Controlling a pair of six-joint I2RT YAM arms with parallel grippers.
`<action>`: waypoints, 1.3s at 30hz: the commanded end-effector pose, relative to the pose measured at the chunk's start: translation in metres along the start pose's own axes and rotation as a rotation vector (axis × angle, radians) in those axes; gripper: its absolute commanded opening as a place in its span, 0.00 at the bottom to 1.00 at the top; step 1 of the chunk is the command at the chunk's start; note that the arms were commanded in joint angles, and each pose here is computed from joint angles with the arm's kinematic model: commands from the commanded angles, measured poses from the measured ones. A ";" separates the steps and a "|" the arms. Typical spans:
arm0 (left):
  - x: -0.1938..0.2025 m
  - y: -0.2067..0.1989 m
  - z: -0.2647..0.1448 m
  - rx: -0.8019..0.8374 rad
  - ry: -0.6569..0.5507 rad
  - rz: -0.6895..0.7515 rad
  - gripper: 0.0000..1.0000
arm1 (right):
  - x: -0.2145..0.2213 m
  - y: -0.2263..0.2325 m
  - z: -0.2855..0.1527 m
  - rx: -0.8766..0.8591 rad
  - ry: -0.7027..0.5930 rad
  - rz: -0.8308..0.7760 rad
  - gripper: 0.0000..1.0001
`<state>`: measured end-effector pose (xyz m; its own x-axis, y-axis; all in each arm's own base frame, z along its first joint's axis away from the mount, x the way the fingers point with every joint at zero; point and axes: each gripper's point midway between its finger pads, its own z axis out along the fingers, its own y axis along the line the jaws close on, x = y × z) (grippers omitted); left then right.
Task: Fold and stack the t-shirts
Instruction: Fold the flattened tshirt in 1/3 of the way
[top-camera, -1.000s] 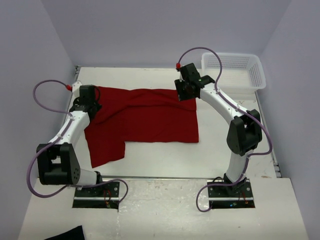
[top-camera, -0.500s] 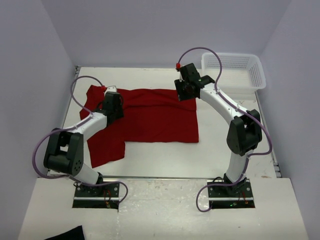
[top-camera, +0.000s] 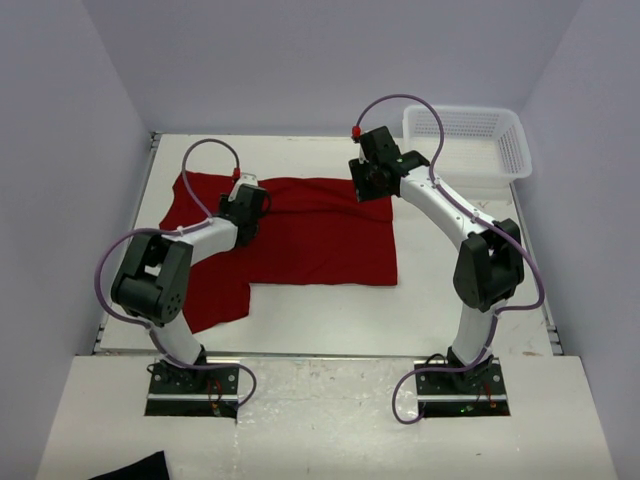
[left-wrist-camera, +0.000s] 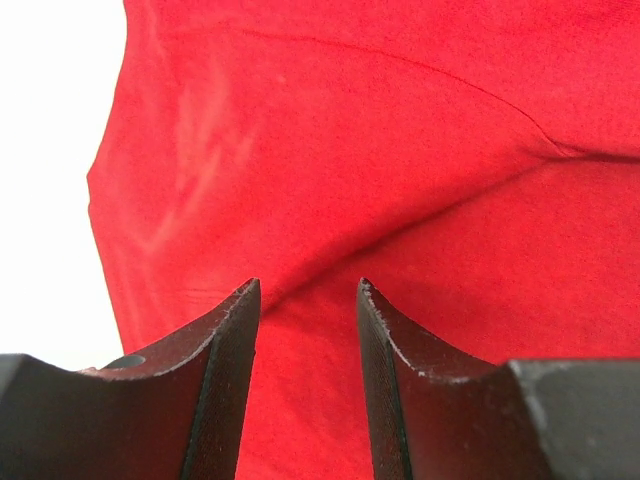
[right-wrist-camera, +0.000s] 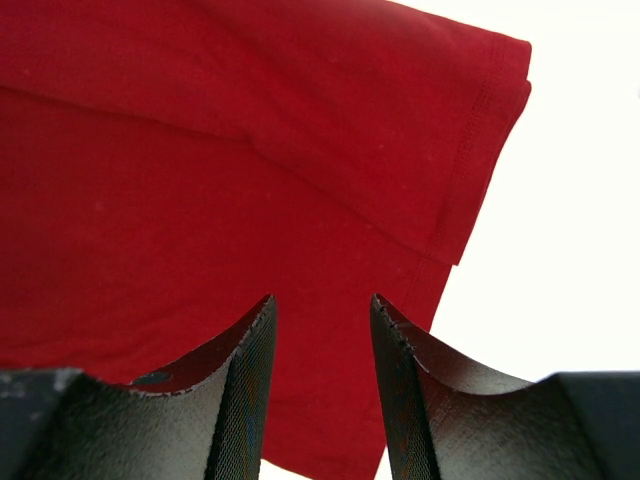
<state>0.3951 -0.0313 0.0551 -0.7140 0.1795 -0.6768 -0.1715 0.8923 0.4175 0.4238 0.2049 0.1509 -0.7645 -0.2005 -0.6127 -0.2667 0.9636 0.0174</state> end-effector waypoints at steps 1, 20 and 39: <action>-0.028 0.015 -0.001 -0.100 -0.086 0.030 0.45 | -0.014 0.005 -0.003 -0.014 -0.035 -0.012 0.44; -0.022 0.004 0.017 -0.148 -0.035 0.233 0.43 | -0.013 0.005 -0.004 -0.019 -0.041 -0.008 0.44; -0.010 -0.020 0.039 -0.019 0.063 0.283 0.37 | -0.014 0.002 -0.003 0.002 -0.043 -0.014 0.44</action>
<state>0.4244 -0.0330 0.0277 -0.7768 0.3964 -0.4892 0.0046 0.7805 0.6251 0.4243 0.2054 0.1512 -0.7626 -0.2003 -0.6150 -0.2674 0.9634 0.0178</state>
